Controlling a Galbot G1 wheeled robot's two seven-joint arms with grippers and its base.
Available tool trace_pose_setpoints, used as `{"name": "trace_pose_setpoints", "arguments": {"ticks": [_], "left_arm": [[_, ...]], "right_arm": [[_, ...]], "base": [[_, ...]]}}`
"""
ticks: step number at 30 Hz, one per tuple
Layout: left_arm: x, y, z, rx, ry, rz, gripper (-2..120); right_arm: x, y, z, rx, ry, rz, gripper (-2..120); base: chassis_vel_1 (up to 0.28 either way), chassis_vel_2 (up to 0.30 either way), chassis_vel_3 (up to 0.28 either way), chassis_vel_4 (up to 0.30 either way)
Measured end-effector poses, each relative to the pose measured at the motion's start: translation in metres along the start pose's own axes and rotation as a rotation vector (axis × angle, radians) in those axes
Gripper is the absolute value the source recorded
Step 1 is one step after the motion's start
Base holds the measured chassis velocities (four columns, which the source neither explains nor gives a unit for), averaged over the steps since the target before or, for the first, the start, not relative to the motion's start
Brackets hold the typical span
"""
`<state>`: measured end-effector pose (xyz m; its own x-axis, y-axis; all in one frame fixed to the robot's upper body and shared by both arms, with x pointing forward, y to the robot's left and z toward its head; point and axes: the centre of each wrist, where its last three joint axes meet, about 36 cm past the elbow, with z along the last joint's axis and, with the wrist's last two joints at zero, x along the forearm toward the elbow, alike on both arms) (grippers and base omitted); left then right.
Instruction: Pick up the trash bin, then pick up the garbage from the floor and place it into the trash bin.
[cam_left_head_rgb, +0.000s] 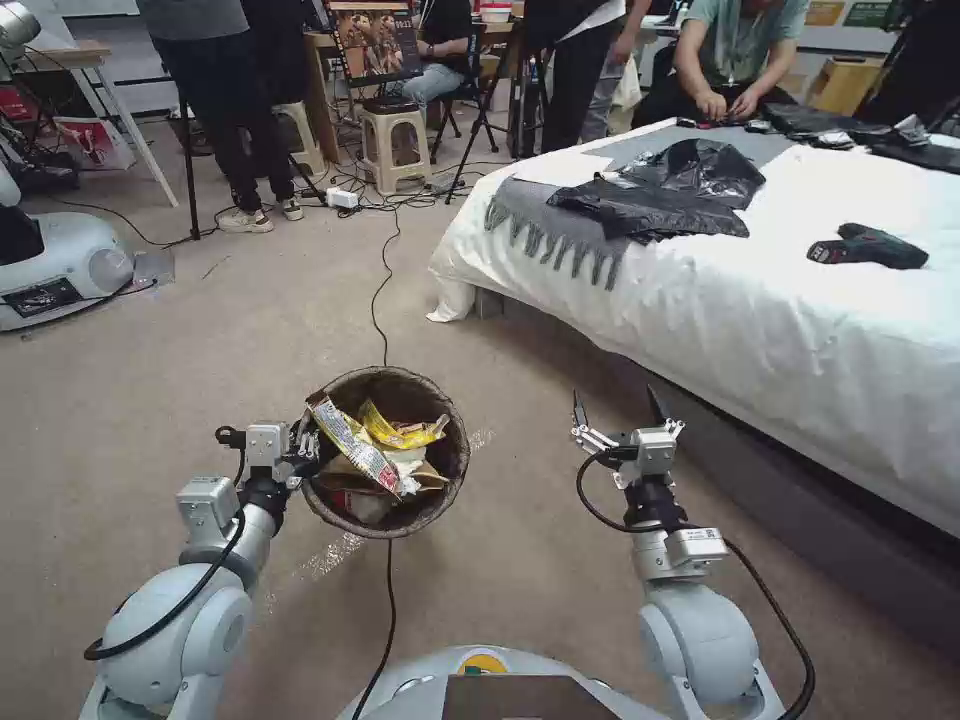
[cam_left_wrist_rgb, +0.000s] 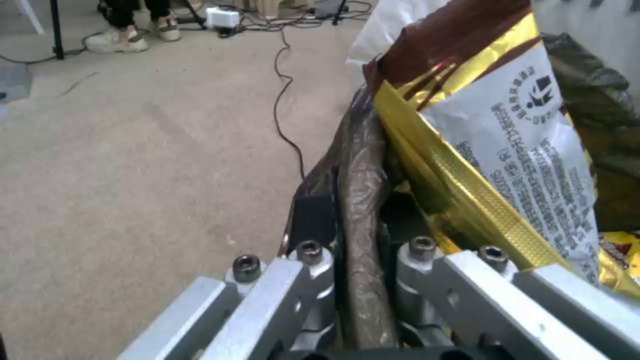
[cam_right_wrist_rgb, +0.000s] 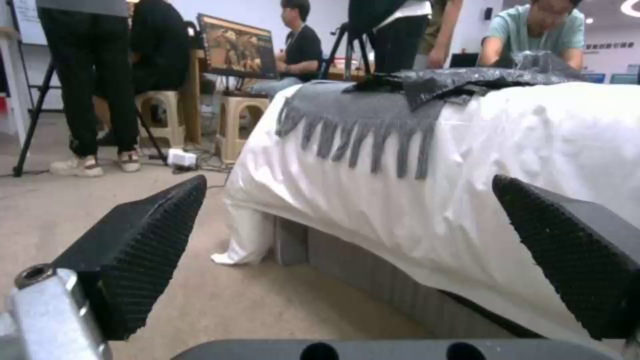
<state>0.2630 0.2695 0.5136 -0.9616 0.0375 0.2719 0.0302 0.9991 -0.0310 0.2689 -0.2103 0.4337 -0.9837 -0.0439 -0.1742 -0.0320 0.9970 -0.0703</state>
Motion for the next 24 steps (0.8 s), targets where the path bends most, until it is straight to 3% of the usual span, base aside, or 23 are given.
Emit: {"name": "trace_pose_setpoints", "arguments": {"ticks": [24], "left_arm": [[0.0017, -0.0019, -0.0004, -0.008, 0.008, -0.016, 5]], "right_arm": [[-0.0076, -0.0071, -0.0064, -0.004, -0.001, -0.03, 100]], "base": [[0.005, 0.004, 0.005, 0.005]]}}
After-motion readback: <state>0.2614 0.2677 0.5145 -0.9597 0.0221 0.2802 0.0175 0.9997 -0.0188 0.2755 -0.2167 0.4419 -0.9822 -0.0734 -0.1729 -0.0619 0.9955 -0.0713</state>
